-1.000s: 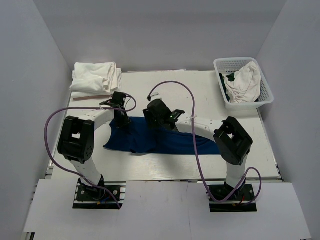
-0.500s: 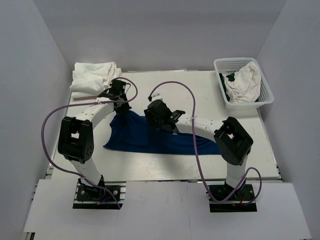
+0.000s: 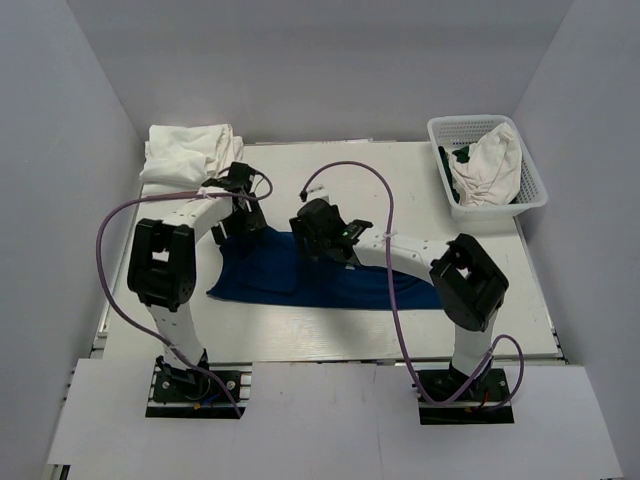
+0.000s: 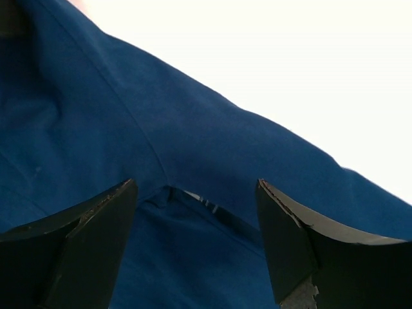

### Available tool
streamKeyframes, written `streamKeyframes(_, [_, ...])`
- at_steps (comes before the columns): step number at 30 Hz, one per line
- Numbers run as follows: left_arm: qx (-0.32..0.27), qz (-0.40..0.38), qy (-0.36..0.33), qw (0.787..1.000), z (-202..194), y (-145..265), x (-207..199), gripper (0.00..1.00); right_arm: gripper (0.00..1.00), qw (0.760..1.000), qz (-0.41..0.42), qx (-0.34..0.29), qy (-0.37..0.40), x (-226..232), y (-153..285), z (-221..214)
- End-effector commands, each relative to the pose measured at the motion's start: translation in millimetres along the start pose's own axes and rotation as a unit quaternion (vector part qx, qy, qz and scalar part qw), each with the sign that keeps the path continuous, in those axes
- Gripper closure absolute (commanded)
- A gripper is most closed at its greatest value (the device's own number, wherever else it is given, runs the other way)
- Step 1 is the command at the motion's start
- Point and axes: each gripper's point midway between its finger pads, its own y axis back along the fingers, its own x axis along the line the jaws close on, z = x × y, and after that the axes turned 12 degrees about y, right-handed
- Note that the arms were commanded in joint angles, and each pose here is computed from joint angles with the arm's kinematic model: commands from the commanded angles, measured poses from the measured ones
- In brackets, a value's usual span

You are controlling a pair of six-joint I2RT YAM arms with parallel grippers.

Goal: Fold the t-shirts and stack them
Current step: Fold the other side of the tshirt into a rectangle, then rotate the tshirt 90 degrees

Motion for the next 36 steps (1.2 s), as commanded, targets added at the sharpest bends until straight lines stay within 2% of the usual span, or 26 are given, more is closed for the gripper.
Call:
streamKeyframes(1, [-0.036, -0.009, 0.039, 0.999, 19, 40, 9, 0.00, 0.20, 0.999, -0.008, -0.032, -0.013, -10, 20, 20])
streamKeyframes(6, [-0.034, -0.033, 0.071, 0.996, -5, 54, 33, 0.00, 0.20, 0.999, -0.006, -0.035, -0.013, -12, 27, 14])
streamKeyframes(8, [-0.027, -0.047, 0.076, 0.996, -17, 55, 38, 0.00, 0.17, 0.999, -0.012, -0.032, -0.010, -16, 29, 11])
streamKeyframes(10, [-0.030, -0.095, 0.082, 0.992, -18, 68, 28, 0.00, 0.10, 0.999, -0.022, -0.025, -0.009, -21, 29, 3])
streamKeyframes(12, [-0.022, -0.132, 0.076, 0.988, -24, 71, 19, 0.00, 0.10, 0.999, -0.031, -0.022, -0.013, -31, 33, 1])
streamKeyframes(14, [-0.012, -0.197, 0.062, 0.978, -28, 81, -7, 0.00, 0.10, 0.999, -0.047, -0.012, -0.022, -49, 36, -12])
streamKeyframes(16, [0.023, -0.267, 0.040, 0.963, -40, 93, -32, 0.00, 0.10, 0.997, -0.068, -0.001, -0.045, -79, 40, -28])
streamKeyframes(18, [0.044, -0.313, 0.035, 0.948, -43, 92, -54, 0.00, 0.10, 0.997, -0.067, 0.014, -0.045, -85, 41, -44])
streamKeyframes(23, [0.115, -0.306, 0.037, 0.944, -71, 60, -73, 0.00, 0.10, 0.991, -0.094, 0.060, -0.079, -132, 41, -87])
streamKeyframes(24, [0.133, -0.298, 0.036, 0.945, -79, 50, -72, 0.00, 0.10, 0.992, -0.072, 0.068, -0.080, -131, 37, -93])
streamKeyframes(26, [0.170, -0.249, 0.036, 0.953, -89, 22, -74, 0.00, 0.10, 0.990, -0.064, 0.105, -0.070, -136, 28, -107])
streamKeyframes(27, [0.161, -0.250, 0.036, 0.954, -72, 22, -89, 0.00, 0.10, 0.990, -0.023, 0.124, -0.059, -121, 25, -114])
streamKeyframes(29, [0.182, -0.191, 0.038, 0.964, -76, -11, -86, 0.00, 0.10, 0.991, 0.001, 0.128, -0.043, -114, 25, -121])
streamKeyframes(31, [0.155, -0.212, 0.034, 0.964, -42, -12, -119, 0.00, 0.10, 0.988, 0.043, 0.143, -0.037, -101, 29, -133])
streamKeyframes(32, [0.170, -0.195, 0.033, 0.965, -46, -36, -125, 0.00, 0.10, 0.986, 0.066, 0.154, -0.023, -92, 31, -142])
streamKeyframes(33, [0.129, -0.230, 0.028, 0.964, -9, -30, -157, 0.00, 0.10, 0.981, 0.097, 0.167, -0.021, -82, 33, -150])
streamKeyframes(34, [0.128, -0.240, 0.028, 0.962, 0, -35, -172, 0.00, 0.10, 0.975, 0.142, 0.171, 0.004, -67, 38, -155])
streamKeyframes(35, [0.091, -0.298, 0.026, 0.950, 39, -15, -213, 0.00, 0.10, 0.970, 0.165, 0.175, 0.013, -58, 41, -162])
streamKeyframes(36, [0.112, -0.296, 0.024, 0.948, 29, -58, -225, 0.00, 0.10, 0.967, 0.189, 0.169, 0.024, -51, 43, -160])
